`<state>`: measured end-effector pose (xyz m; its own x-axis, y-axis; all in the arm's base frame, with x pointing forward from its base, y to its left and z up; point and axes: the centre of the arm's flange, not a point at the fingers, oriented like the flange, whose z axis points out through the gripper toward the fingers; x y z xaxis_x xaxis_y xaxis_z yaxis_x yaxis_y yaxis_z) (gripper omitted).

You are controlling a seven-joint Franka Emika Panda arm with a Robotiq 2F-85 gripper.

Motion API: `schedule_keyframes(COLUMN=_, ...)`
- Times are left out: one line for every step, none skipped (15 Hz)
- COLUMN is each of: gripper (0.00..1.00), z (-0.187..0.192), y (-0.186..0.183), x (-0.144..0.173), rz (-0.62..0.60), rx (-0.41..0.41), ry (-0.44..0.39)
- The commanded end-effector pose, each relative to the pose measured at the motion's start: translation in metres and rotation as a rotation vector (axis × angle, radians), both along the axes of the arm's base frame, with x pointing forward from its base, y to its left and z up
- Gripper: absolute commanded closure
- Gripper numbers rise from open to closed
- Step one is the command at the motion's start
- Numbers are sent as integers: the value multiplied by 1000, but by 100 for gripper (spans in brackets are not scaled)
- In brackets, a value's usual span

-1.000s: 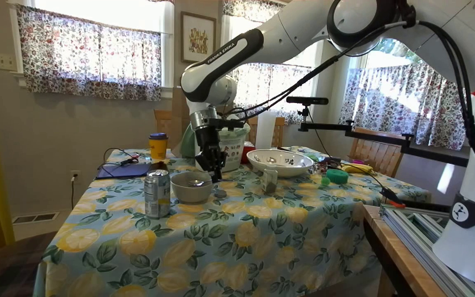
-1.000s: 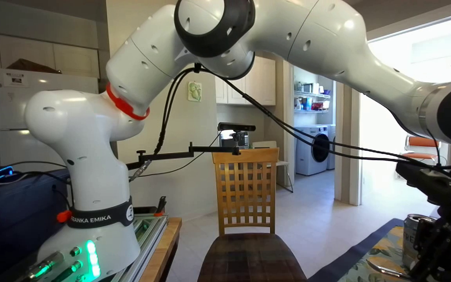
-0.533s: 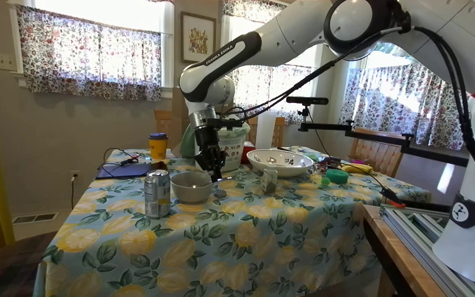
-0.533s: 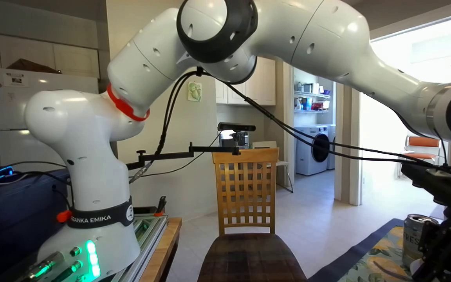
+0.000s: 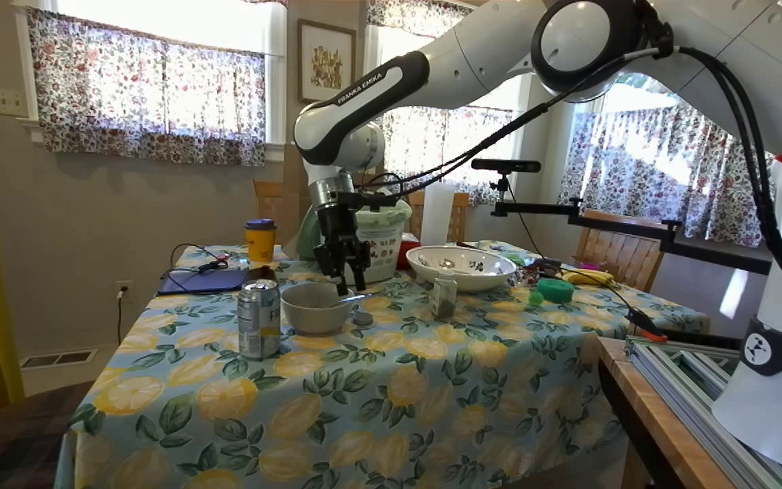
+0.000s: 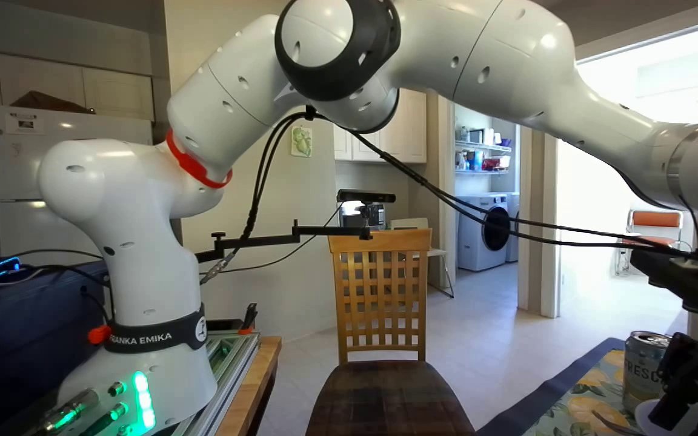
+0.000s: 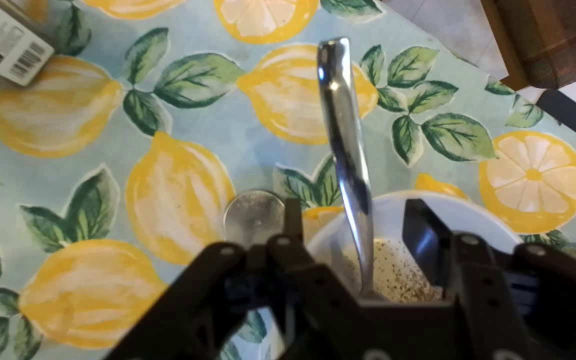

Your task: Pick up the spoon from the table and put it in the bowl

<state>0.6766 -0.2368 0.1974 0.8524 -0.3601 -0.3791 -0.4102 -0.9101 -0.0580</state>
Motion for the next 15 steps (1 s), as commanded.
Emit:
schedule_keyframes(gripper=14, z=26, y=-11, x=5, rz=-19, rx=6, ry=-80)
schedule_keyframes(gripper=6, z=36, y=-14, x=4, rz=-26, rx=9, ry=-109)
schedule_keyframes(gripper=1, z=50, y=-17, x=1, rz=-34, rx=16, ry=-145)
schedule_keyframes(gripper=0, z=62, y=-19, x=1, rz=-37, rx=26, ry=-176)
schedule_keyframes(gripper=0, z=78, y=-20, x=-1, rz=-9, rx=68, ry=-217)
schedule_keyframes(gripper=0, z=94, y=-20, x=-3, rz=-5, rx=104, ry=-260)
schedule_keyframes(gripper=0, z=107, y=-20, x=-4, rz=5, rx=135, ry=-295)
schedule_keyframes(gripper=0, z=122, y=-20, x=-7, rz=8, rx=169, ry=-331)
schedule_keyframes(gripper=0, z=134, y=-20, x=-10, rz=19, rx=204, ry=-363)
schedule_keyframes(gripper=0, z=145, y=-19, x=-13, rz=29, rx=238, ry=-398)
schedule_keyframes(gripper=0, z=155, y=-18, x=-17, rz=39, rx=266, ry=-430)
schedule_keyframes(gripper=0, z=164, y=-17, x=-22, rz=42, rx=274, ry=-449)
schedule_keyframes(gripper=0, z=170, y=-16, x=-26, rz=48, rx=270, ry=-461)
schedule_keyframes(gripper=0, z=175, y=-15, x=-32, rz=57, rx=259, ry=-460)
schedule_keyframes(gripper=0, z=170, y=-24, x=1, rz=33, rx=225, ry=-439)
